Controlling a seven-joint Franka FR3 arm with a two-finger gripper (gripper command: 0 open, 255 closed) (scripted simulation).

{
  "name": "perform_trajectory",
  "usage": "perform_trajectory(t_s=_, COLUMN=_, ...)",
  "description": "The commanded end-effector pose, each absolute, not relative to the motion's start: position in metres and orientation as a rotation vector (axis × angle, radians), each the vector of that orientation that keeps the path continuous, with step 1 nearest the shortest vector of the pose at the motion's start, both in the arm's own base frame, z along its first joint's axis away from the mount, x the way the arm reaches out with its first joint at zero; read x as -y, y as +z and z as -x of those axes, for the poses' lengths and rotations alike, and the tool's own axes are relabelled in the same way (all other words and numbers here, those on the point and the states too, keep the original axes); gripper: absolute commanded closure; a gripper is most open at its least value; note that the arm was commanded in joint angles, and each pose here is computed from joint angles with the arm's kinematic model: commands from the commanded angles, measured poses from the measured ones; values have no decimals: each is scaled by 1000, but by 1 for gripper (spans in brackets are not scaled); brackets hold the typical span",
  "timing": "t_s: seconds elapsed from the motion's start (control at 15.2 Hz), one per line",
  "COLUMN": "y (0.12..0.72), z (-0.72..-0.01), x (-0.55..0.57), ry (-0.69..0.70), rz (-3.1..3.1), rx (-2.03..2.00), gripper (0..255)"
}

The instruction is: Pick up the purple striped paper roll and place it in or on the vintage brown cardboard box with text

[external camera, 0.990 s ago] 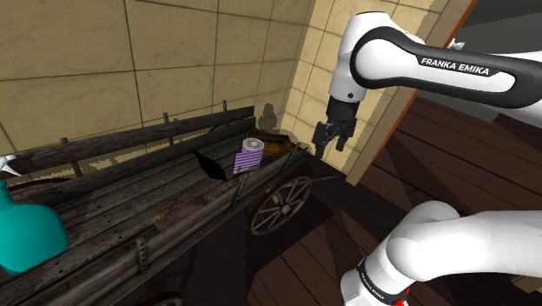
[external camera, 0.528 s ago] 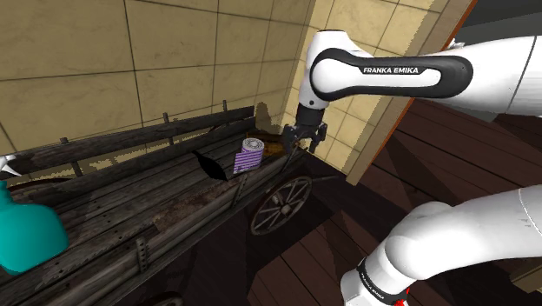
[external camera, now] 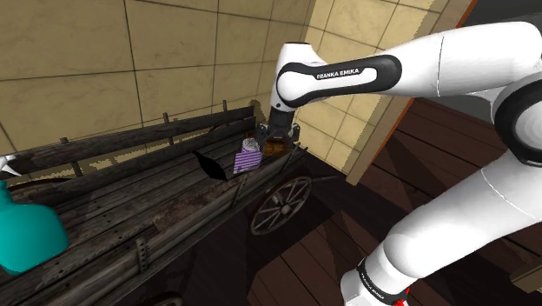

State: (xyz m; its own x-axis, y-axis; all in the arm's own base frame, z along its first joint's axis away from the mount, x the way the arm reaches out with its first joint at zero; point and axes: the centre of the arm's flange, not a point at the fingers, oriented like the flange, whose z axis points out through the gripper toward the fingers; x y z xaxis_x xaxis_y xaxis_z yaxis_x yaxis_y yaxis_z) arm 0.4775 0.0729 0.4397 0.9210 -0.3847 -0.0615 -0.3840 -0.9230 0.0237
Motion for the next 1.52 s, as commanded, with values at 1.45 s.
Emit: perform_trajectory(t_s=1.45, y=348, z=-576, x=-69, ry=-22, rz=-2994, rx=915, gripper=0)
